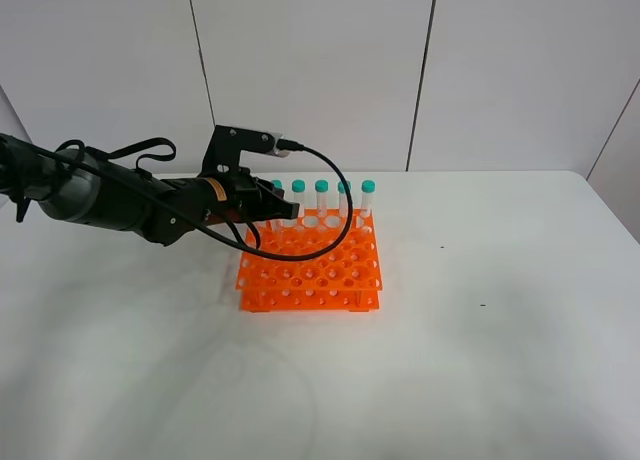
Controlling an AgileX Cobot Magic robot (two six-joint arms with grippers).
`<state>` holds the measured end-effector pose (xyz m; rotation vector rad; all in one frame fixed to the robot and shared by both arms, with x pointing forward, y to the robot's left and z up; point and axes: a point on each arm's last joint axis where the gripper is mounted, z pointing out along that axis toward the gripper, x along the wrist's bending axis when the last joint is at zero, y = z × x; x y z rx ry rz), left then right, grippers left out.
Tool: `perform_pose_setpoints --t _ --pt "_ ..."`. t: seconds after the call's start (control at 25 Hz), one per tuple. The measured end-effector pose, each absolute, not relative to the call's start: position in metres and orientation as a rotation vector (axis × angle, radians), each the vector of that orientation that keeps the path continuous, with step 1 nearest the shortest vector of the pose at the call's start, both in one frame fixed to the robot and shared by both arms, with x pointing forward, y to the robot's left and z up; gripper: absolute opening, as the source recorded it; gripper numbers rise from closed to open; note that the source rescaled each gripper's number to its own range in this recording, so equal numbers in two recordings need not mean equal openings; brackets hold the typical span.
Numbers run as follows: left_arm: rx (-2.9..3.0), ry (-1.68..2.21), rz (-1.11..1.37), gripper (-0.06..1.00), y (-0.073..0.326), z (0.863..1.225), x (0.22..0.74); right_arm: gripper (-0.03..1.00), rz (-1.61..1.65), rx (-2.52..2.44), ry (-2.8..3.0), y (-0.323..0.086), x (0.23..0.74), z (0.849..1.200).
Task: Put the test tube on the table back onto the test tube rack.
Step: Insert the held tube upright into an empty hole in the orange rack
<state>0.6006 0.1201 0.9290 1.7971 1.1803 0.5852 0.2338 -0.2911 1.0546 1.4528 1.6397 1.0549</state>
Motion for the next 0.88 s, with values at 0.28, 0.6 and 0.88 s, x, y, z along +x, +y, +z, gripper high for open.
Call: perform_pose_setpoints --t 0.28,0.6,0.88 --pt "1.79 1.175 0.587 0.0 0.12 0.929 0.6 1.0 1.055 1.453 1.64 -0.291 0.234 1.055" --pt "1.798 1.154 0.593 0.0 0.119 0.929 0.6 1.0 1.055 1.453 1.64 -0.291 0.234 1.055" --pt "1.802 1.143 0.59 0.0 0.118 0.919 0.602 1.0 1.055 1.453 1.64 -0.291 0.234 1.055"
